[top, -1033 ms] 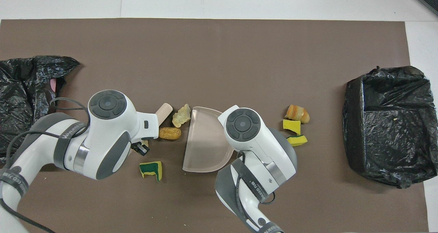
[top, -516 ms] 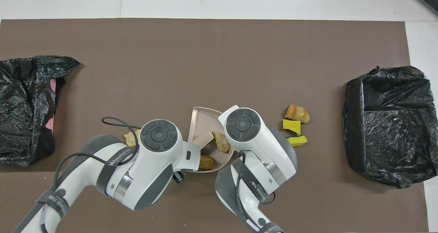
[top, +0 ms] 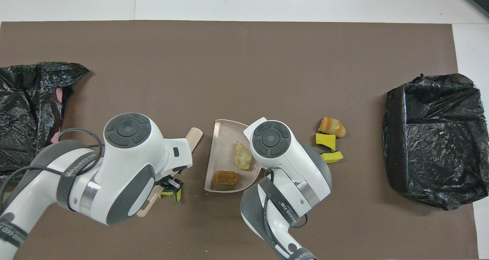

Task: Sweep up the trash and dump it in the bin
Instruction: 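Sweep the sponge and bread into the dustpan with the left gripper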

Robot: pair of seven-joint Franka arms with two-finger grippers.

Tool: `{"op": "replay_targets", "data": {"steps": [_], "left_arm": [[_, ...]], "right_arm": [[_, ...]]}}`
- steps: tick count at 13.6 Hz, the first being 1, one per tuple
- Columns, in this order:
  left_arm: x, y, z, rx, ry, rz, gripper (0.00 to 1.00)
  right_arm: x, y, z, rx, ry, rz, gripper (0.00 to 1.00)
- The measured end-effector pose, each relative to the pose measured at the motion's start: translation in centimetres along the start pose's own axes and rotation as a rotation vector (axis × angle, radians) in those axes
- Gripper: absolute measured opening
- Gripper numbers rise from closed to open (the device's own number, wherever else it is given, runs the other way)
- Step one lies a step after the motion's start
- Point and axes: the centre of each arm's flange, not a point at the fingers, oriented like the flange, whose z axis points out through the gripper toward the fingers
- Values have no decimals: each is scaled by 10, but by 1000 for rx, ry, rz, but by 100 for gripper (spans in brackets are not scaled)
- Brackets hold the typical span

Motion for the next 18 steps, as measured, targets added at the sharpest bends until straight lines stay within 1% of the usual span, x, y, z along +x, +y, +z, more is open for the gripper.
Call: {"op": "replay_targets", "data": {"steps": [2,3,4,6,7,8,9,10,12,14,16,18], "left_arm": [[-23,-23,-8,-6,-65,-133,26],[-31,-26,-10,0,-86,-238,26],[-36,-29,-9,8,-104,-372,26],[-47,-43,0,18,-141,-689,26],[-55,-46,8,22,-160,-775,26],[-64,-45,20,26,-173,-815,26],[-74,-41,31,27,-170,-830,26],[-82,-37,43,25,-152,-835,26],[-86,-27,65,18,-93,-825,26],[-81,-14,78,-9,-47,-811,26],[-69,11,84,-43,-3,-776,26],[-54,33,86,-93,51,-756,26]], "right_arm": [[0,0,0,0,0,0,31],[0,0,0,-1,0,0,31],[0,0,0,-1,0,-1,31],[0,0,0,-1,0,-2,31],[0,0,0,-1,-1,-3,31],[0,0,0,-2,-1,-4,31],[0,0,0,-2,-1,-4,31],[0,0,0,-2,-1,-4,31],[0,0,0,-2,-1,-4,31],[0,0,0,-2,-1,-4,31],[0,0,0,-2,-1,-4,31],[0,0,0,-2,-1,-4,31]]}}
